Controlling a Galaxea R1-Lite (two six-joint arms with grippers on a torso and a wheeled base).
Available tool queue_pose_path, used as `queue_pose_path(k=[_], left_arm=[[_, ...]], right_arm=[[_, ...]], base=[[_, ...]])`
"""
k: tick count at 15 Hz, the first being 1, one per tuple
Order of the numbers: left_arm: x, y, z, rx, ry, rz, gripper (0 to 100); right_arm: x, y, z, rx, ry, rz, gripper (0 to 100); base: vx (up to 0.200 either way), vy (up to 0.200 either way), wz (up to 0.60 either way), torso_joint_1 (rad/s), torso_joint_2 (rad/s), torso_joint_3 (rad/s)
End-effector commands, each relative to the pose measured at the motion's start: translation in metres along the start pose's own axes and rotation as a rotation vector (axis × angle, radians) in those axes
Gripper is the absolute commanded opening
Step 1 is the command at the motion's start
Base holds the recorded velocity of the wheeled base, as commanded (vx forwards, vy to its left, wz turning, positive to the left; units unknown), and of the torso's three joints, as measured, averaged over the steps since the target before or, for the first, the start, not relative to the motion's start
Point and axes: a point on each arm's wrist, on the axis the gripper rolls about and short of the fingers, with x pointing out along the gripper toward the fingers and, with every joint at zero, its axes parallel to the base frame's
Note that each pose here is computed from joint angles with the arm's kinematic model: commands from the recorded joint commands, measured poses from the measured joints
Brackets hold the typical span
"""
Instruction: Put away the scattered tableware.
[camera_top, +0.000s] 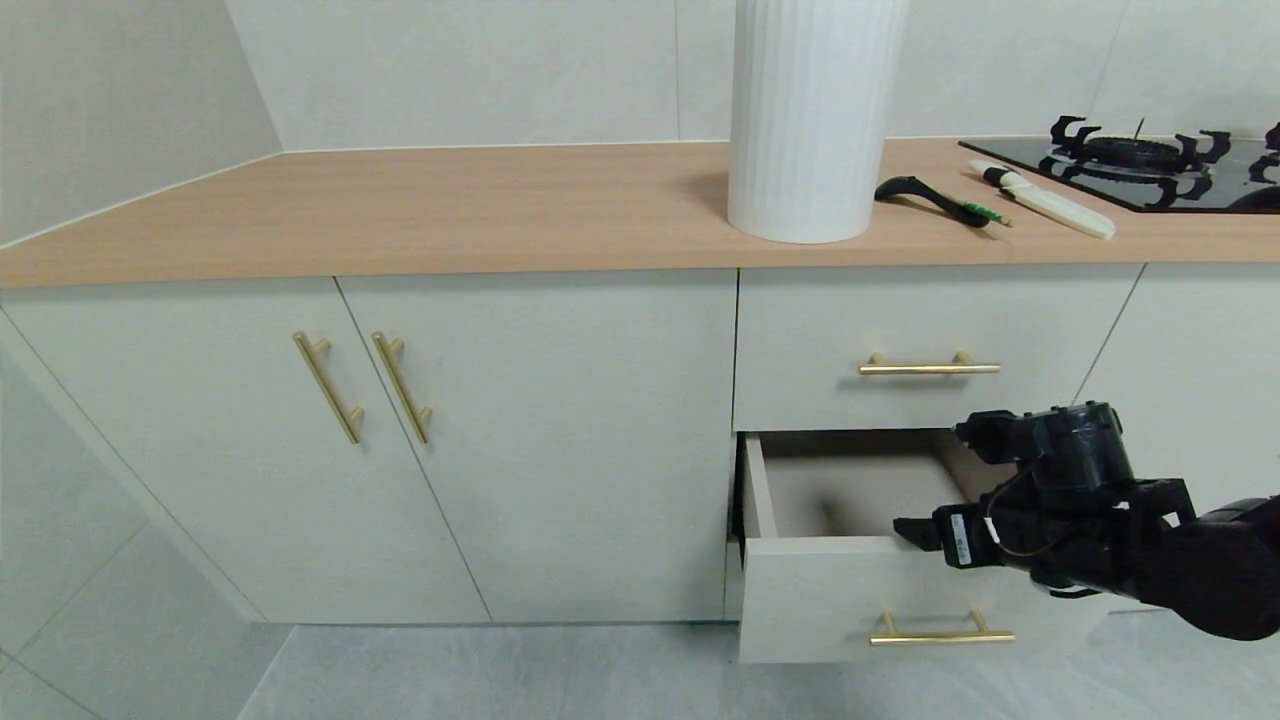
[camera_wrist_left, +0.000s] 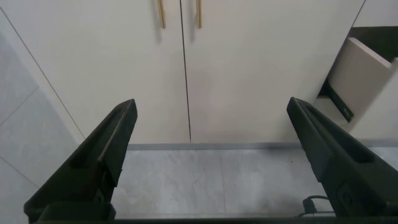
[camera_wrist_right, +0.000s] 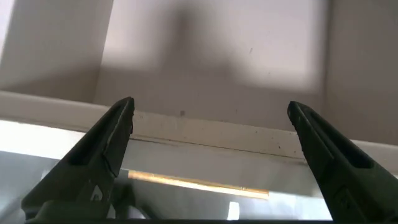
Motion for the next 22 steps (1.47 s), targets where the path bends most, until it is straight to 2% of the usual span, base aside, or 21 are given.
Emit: queue_pose_path(k=[1,12,15,19,22], left_arm=[[0.000,0.000,0.000,0.001,0.000,0.000,100],[0.000,0.000,0.000,0.001,0.000,0.000,100],[0.000,0.000,0.000,-0.001,0.000,0.000,100],[0.000,0.000,0.000,0.001,0.000,0.000,100],[0.000,0.000,0.000,-0.001,0.000,-0.001,100]], right_arm=[[-0.019,0.000,0.011,-0.008,-0.035,0.021,100],[-0.025,0.000,-0.012,-0.173,0.202,0.019,100],[-0.027,0.003,-0.016,-0.195,0.240,0.027,100],[-0.040,0.002,-0.025,-0.288,0.371,0.044,100],[-0.047,0.003,-0.030,-0.331,0.427,0.070,100]], base=[[0.000,0.000,0.00,0.000,0.00,0.000],[0.000,0.000,0.00,0.000,0.00,0.000],[0.000,0.000,0.00,0.000,0.00,0.000],[0.000,0.000,0.00,0.000,0.00,0.000],[0.000,0.000,0.00,0.000,0.00,0.000]])
